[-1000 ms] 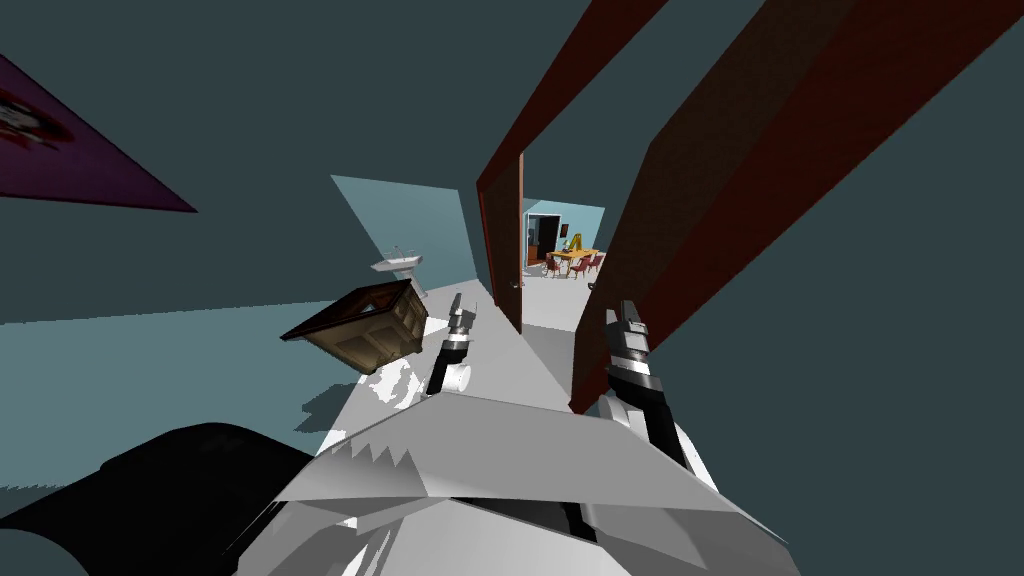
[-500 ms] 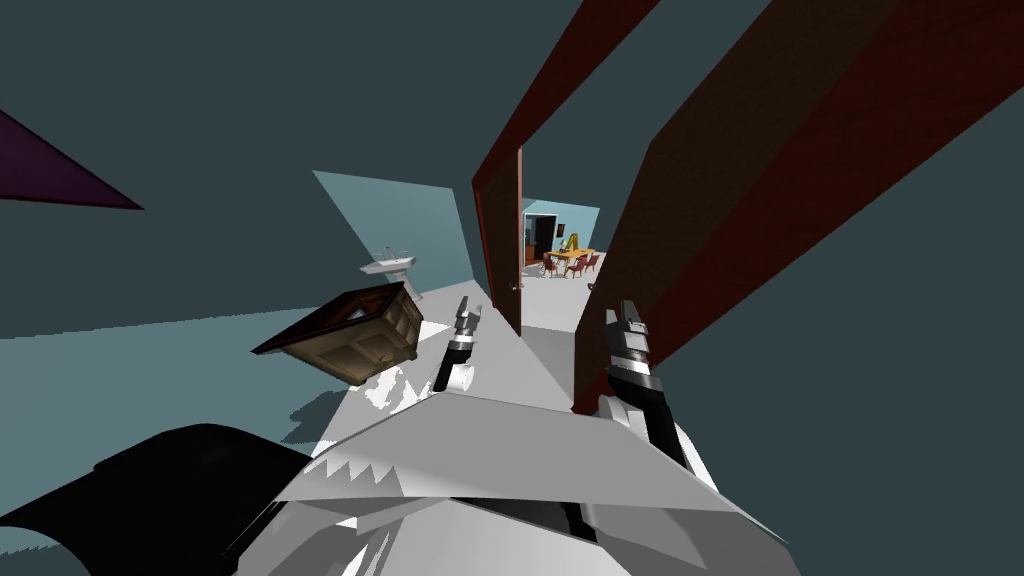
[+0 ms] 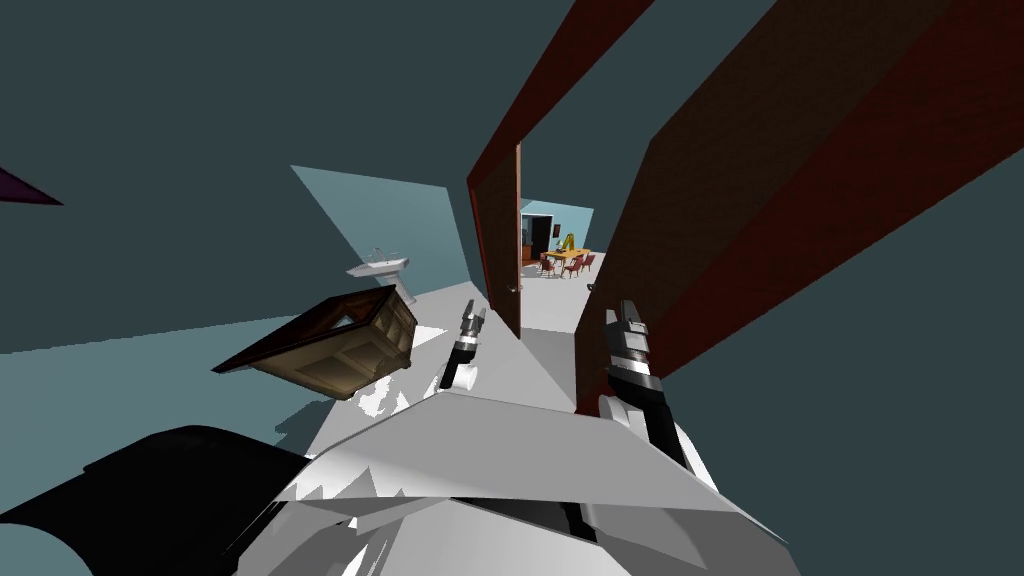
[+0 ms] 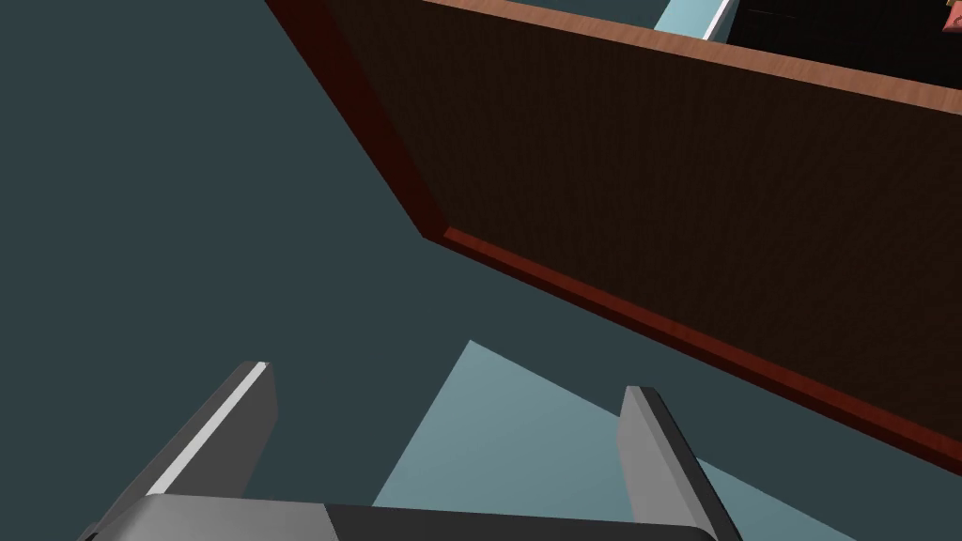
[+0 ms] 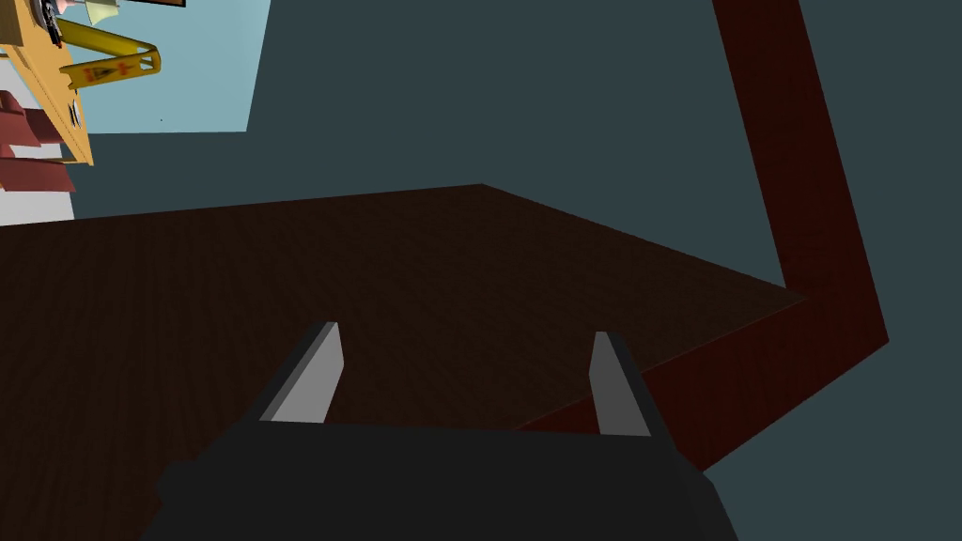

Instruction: Push the door open

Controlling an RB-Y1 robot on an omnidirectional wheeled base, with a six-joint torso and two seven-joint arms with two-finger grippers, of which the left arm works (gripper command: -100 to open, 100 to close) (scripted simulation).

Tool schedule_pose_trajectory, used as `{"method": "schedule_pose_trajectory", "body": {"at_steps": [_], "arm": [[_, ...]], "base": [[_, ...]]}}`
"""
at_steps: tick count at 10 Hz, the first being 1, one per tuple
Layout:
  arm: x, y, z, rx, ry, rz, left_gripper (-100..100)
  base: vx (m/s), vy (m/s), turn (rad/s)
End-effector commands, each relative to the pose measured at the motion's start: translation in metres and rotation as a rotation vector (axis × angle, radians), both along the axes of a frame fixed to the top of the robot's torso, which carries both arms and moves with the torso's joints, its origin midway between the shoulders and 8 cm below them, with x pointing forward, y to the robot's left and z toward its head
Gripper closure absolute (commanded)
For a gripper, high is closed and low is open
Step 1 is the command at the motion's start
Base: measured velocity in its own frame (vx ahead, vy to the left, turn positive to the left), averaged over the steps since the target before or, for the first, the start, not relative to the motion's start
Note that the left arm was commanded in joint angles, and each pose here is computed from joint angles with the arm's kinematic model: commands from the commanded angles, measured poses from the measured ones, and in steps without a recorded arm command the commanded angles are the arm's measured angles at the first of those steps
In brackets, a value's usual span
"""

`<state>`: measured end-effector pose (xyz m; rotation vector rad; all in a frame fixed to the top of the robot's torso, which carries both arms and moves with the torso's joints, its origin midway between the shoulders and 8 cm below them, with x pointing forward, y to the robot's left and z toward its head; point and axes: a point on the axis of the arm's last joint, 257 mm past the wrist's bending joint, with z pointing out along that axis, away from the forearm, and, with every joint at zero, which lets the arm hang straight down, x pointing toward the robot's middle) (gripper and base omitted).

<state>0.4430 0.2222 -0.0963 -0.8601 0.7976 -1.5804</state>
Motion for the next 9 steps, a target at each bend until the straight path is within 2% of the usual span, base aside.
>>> {"method": "schedule_pose_trajectory", "body": {"at_steps": [1,9], "arm": [[0.004,-0.004,-0.008,0.004,0.013,-0.01,-100],[0.023,-0.024,-0.056,0.027,0.085,-0.059,-100]], "base": [[0.104,0.056,-0.068],[0.083,0.07,-0.078]]}}
